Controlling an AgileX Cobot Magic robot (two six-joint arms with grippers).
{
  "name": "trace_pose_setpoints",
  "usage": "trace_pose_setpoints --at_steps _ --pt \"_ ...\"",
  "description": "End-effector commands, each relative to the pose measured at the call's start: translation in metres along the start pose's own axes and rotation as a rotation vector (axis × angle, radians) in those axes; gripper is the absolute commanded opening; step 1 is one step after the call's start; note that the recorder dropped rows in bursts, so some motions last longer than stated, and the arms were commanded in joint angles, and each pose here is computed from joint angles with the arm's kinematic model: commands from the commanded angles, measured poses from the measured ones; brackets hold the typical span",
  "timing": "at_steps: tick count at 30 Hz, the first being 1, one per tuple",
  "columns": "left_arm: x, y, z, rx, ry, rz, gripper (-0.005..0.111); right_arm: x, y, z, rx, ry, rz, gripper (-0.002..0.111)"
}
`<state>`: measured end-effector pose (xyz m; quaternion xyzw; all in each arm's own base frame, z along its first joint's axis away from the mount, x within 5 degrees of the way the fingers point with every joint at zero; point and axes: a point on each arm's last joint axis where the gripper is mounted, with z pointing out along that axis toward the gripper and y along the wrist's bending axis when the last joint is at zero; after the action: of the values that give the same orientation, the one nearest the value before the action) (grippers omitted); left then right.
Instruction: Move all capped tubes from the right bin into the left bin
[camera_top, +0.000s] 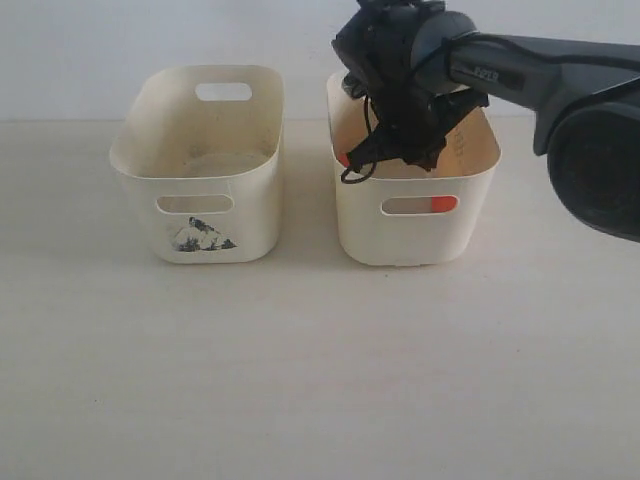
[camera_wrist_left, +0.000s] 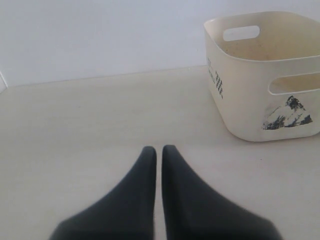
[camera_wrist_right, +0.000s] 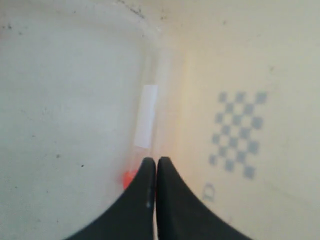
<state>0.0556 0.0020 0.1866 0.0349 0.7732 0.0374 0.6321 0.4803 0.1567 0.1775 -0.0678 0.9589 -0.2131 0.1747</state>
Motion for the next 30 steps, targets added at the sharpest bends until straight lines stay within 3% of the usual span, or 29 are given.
trace_pose_setpoints --at_steps 1,6,8,12,14,30 --pt "-0.003 0.0 0.0 0.001 -0.02 -0.018 0.004 -0.004 -0.014 -0.018 -0.003 -0.034 0.025 0.0" --pt "-0.003 0.0 0.0 0.001 -0.02 -0.018 0.004 -0.002 -0.008 -0.011 -0.016 -0.013 0.025 0.006" --pt "-0.003 0.0 0.0 0.001 -0.02 -0.018 0.004 -0.001 -0.006 -0.007 -0.016 -0.003 0.028 0.017" --pt "-0.003 0.0 0.0 0.001 -0.02 -0.018 0.004 0.001 -0.002 -0.002 -0.023 0.012 0.019 0.051" --pt "-0.003 0.0 0.0 0.001 -0.02 -0.018 0.004 0.001 0.0 -0.002 -0.042 0.02 0.026 0.059" --pt "-0.003 0.0 0.0 0.001 -0.02 -0.018 0.004 0.011 0.017 0.035 -0.012 0.085 -0.014 0.059"
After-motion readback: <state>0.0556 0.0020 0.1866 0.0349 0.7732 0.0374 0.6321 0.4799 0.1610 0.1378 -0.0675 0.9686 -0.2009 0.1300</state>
